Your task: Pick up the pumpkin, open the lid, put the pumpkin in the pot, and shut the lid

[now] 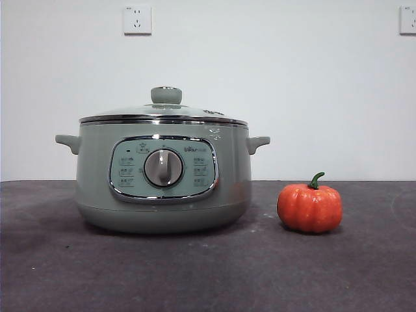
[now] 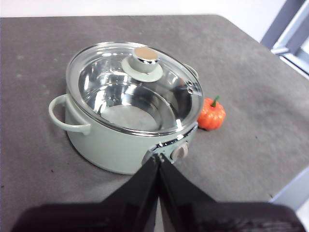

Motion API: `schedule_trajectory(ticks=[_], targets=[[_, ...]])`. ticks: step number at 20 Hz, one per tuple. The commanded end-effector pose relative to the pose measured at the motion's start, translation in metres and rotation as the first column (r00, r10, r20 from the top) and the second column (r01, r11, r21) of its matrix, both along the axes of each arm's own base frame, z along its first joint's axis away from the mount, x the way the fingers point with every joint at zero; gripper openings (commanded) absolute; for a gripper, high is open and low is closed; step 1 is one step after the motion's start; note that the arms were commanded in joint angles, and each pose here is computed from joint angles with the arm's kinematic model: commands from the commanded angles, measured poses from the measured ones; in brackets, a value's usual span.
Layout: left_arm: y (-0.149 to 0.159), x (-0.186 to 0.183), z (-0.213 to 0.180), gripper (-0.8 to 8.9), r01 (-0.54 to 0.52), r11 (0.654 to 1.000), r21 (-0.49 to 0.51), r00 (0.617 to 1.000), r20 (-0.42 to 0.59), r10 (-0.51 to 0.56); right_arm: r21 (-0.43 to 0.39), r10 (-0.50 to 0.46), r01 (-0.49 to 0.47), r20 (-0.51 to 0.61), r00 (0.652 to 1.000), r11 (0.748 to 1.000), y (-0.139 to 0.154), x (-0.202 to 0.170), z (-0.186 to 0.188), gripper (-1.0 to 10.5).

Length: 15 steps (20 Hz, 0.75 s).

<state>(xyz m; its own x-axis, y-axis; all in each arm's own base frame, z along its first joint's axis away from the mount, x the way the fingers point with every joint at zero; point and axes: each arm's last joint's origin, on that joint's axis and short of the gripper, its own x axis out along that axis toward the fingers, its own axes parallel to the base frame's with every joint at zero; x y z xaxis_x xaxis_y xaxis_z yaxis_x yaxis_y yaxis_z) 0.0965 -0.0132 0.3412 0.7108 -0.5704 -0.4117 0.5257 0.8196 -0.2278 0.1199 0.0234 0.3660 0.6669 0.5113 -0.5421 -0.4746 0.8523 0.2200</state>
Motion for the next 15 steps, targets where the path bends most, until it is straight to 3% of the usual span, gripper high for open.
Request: schedule_trajectory(ticks=[1, 7, 8, 9, 10, 11, 12, 15], targets=[[-0.0004, -0.0014, 0.0023, -0.09, 0.042, 0.998, 0.035, 0.999, 0.013, -0.043, -0.054, 0.050, -0.050, -0.009, 0.999, 0.997, 0.0007, 0.0018, 0.0022, -0.1], [-0.0003, -0.0025, 0.0026, 0.26, 0.038, 0.998, 0.039, 0.999, 0.004, -0.039, -0.053, 0.050, -0.050, -0.019, 0.999, 0.997, 0.0009, 0.0042, 0.0015, 0.1], [-0.0003, -0.0026, 0.0026, 1.84, 0.038, 0.999, 0.039, 0.999, 0.004, -0.038, -0.051, 0.048, -0.049, -0.020, 0.999, 0.997, 0.0009, 0.0042, 0.0015, 0.4], [-0.0003, -0.0026, 0.0026, 3.83, 0.038, 0.999, 0.039, 0.999, 0.004, -0.038, -0.042, 0.040, -0.041, -0.026, 0.999, 0.998, 0.0009, 0.0042, 0.0015, 1.3], [-0.0003, -0.0025, 0.0026, 6.65, 0.038, 0.999, 0.039, 0.999, 0.004, -0.038, -0.027, 0.027, -0.028, -0.038, 0.999, 0.999, 0.0009, 0.0042, 0.0015, 3.7], [-0.0003, -0.0026, 0.0026, 7.59, 0.038, 0.999, 0.038, 0.999, 0.003, -0.038, -0.014, 0.016, -0.017, -0.048, 0.999, 1.000, 0.0009, 0.0043, 0.0015, 5.9], [-0.0003, -0.0025, 0.0028, 7.58, 0.037, 0.999, 0.036, 0.999, 0.003, -0.037, -0.012, 0.014, -0.015, -0.051, 0.999, 1.000, 0.0009, 0.0047, 0.0014, 7.3], [-0.0003, -0.0026, 0.0027, 7.55, 0.036, 0.999, 0.036, 0.999, 0.002, -0.036, -0.012, 0.022, -0.022, -0.058, 0.998, 1.000, 0.0020, 0.0058, 0.0007, 7.2]])
